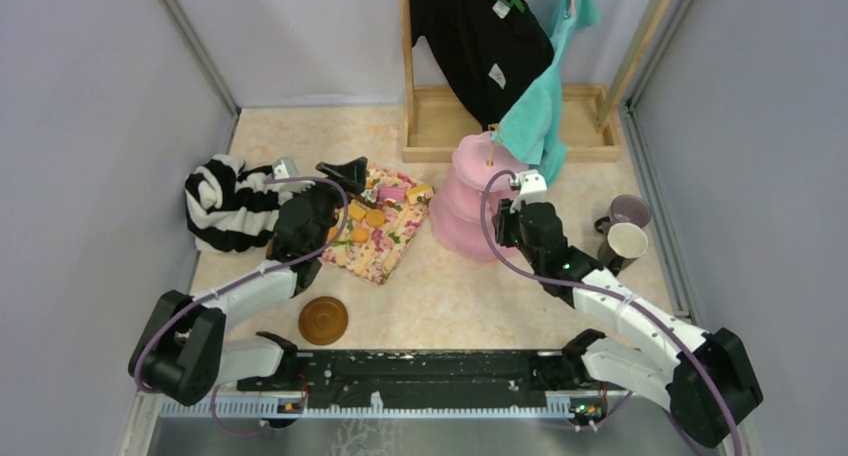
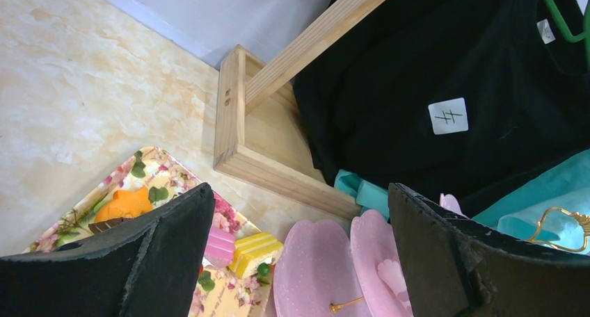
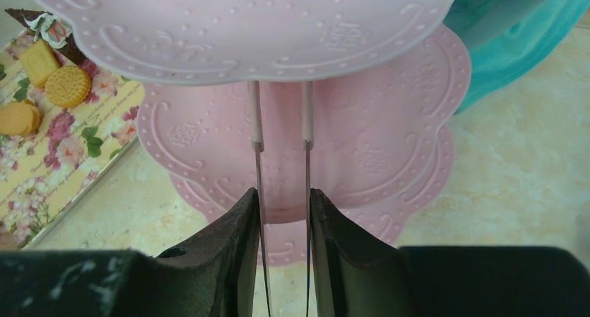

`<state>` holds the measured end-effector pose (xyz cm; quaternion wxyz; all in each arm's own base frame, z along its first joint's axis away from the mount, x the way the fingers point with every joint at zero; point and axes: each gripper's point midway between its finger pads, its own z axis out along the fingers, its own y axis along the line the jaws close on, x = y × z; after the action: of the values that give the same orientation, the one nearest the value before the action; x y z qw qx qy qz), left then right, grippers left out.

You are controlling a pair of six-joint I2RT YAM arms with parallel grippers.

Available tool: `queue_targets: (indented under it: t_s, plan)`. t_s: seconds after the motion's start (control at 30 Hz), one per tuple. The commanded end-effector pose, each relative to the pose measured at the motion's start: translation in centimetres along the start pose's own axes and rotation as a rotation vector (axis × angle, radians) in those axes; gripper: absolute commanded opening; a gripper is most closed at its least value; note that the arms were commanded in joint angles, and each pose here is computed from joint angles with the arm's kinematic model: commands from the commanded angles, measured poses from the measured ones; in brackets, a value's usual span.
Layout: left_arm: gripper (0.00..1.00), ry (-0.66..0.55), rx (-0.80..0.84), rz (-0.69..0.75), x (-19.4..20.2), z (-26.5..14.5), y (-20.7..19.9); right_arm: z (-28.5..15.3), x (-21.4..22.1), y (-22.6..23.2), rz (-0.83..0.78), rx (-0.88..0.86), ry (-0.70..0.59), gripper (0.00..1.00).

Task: Serve the afternoon tea
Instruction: Pick up the clamp from the desert table.

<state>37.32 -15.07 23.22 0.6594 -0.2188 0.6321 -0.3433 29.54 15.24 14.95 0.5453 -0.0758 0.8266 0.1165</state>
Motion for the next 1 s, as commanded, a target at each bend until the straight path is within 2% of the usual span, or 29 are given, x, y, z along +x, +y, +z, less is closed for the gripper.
queue_targets:
  t_s: [0.0,0.97]
  plan:
    - [0.99,-0.013,0.046,-0.013,-0.9,-0.1,-1.7,-1.0,-2.5,0.7,0.035,-0.001,-0.078,0.30]
    - [0.99,0.036,0.046,-0.020,-0.2,-0.1,-2.2,-4.9,-1.4,0.2,0.081,0.047,-0.067,0.31]
